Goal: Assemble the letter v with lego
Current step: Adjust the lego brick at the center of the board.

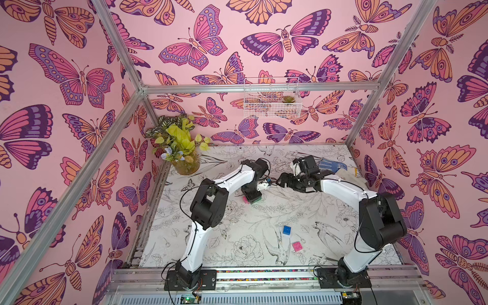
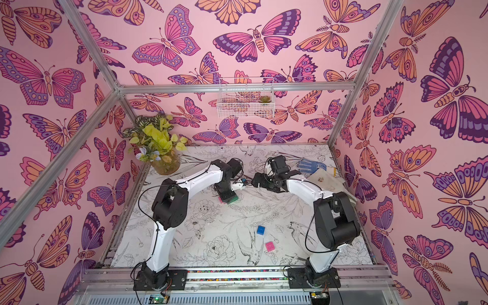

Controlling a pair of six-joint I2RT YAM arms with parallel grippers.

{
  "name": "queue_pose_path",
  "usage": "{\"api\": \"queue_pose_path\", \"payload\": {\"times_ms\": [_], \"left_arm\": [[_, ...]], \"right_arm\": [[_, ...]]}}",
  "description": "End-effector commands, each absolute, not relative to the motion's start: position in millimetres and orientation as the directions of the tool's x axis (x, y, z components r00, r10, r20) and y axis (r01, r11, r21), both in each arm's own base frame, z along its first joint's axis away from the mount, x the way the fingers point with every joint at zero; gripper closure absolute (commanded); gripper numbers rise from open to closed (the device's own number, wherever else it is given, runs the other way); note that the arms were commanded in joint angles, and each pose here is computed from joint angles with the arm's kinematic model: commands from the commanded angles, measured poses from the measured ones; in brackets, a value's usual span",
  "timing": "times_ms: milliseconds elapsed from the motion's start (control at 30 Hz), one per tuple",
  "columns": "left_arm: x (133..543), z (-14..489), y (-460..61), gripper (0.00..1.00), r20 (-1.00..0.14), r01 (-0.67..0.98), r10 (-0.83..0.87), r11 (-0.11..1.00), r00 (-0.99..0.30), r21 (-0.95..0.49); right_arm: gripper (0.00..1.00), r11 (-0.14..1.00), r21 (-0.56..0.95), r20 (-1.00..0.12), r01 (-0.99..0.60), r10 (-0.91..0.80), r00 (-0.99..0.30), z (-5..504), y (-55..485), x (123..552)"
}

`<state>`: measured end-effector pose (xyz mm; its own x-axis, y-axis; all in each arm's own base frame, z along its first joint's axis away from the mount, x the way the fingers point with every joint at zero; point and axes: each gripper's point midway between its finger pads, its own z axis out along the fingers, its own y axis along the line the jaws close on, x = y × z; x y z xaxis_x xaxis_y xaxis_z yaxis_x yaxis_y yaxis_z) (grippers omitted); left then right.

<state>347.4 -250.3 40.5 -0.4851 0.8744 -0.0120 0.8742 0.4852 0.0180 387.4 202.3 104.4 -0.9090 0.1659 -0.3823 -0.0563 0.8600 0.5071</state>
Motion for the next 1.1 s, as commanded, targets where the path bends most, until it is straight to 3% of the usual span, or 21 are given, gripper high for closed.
{"api": "queue_pose_path", "payload": {"times_ms": [0, 533, 900, 933, 1067], "left_arm": [[339, 20, -244, 0.77, 0.067, 0.863, 0.861, 0.506, -0.504, -0.013], [337, 2, -246, 0.78, 0.125, 0.862, 0.854, 0.507, -0.504, 0.013], [340, 5, -254, 0.77, 0.091, 0.85, 0.846, 0.526, -0.525, 0.012], [342, 7, -254, 0.76, 0.086, 0.848, 0.844, 0.529, -0.529, 0.023], [345, 17, -261, 0.56, 0.028, 0.844, 0.844, 0.535, -0.536, 0.037]], "right_arm": [[0.03, 0.873, 0.486, -0.36, -0.041, 0.157, -0.92, 98, 200, 385], [0.03, 0.872, 0.487, -0.365, -0.046, 0.155, -0.918, 100, 200, 385], [0.03, 0.874, 0.483, -0.369, -0.045, 0.157, -0.916, 102, 199, 384], [0.03, 0.875, 0.482, -0.366, -0.044, 0.156, -0.917, 102, 199, 384], [0.03, 0.875, 0.483, -0.369, -0.045, 0.157, -0.916, 103, 199, 383]]}}
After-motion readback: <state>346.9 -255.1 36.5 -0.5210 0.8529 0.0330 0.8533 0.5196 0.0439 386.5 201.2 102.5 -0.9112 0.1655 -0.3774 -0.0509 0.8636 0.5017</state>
